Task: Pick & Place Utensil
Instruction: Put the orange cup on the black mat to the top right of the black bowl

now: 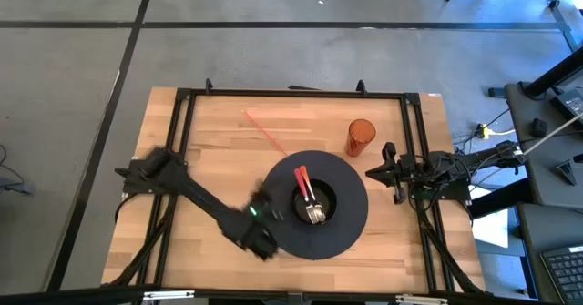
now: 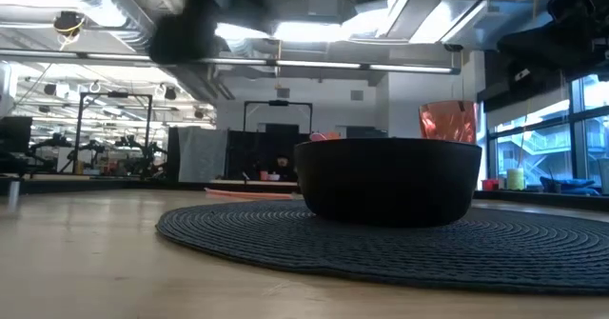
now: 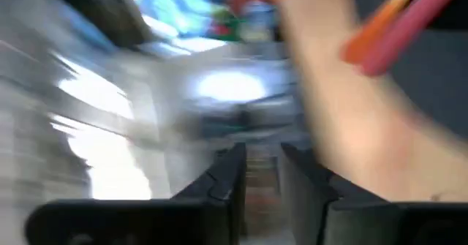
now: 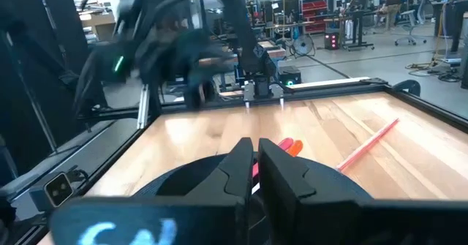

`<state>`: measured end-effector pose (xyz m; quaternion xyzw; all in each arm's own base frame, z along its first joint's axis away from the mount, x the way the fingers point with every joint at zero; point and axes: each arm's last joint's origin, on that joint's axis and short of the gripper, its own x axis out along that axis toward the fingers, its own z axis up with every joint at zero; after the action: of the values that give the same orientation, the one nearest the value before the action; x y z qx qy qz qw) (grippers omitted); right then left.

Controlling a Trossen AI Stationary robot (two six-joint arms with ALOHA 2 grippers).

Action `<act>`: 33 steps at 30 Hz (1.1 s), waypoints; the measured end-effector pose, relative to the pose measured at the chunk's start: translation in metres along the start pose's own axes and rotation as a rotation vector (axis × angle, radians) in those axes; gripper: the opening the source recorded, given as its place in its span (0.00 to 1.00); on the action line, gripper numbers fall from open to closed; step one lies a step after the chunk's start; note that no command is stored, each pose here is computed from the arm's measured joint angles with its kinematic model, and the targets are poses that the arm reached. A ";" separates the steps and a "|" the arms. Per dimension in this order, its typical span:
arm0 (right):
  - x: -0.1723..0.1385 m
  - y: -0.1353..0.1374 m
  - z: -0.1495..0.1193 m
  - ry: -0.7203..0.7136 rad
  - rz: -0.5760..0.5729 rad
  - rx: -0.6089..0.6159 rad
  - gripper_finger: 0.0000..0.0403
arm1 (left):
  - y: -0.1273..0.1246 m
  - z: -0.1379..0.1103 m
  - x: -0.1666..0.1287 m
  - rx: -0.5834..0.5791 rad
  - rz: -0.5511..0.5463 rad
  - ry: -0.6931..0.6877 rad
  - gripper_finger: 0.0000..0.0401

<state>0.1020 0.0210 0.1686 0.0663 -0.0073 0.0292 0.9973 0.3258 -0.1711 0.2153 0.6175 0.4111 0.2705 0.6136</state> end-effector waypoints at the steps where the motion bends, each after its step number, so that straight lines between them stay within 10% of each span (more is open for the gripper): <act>1: 0.000 0.000 0.000 0.002 0.009 0.000 0.06 | 0.015 -0.015 0.002 -0.141 -0.104 0.026 0.15; 4: 0.000 0.001 0.000 0.003 0.019 -0.004 0.06 | 0.049 -0.069 0.010 -0.518 -0.282 0.185 0.07; 7: 0.000 0.001 0.000 0.005 0.019 -0.008 0.06 | 0.058 -0.117 0.007 -0.759 -0.184 0.153 0.01; 15: 0.000 0.000 -0.002 0.020 0.009 -0.022 0.06 | 0.011 -0.206 -0.009 -1.253 -0.205 -0.157 0.00; 20: 0.000 0.000 -0.002 0.018 0.009 -0.034 0.06 | -0.010 -0.209 -0.002 -1.297 -0.483 -0.642 0.00; 23: 0.000 0.000 -0.001 0.016 0.009 -0.033 0.06 | -0.011 -0.210 0.005 -1.240 -0.466 -0.943 0.00; 33: 0.000 0.000 -0.004 0.043 0.007 -0.032 0.06 | 0.003 -0.248 0.038 -1.296 -0.184 -0.842 0.00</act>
<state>0.1020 0.0214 0.1645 0.0495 0.0133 0.0339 0.9981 0.1376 -0.0058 0.2366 0.1499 -0.0472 0.1475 0.9765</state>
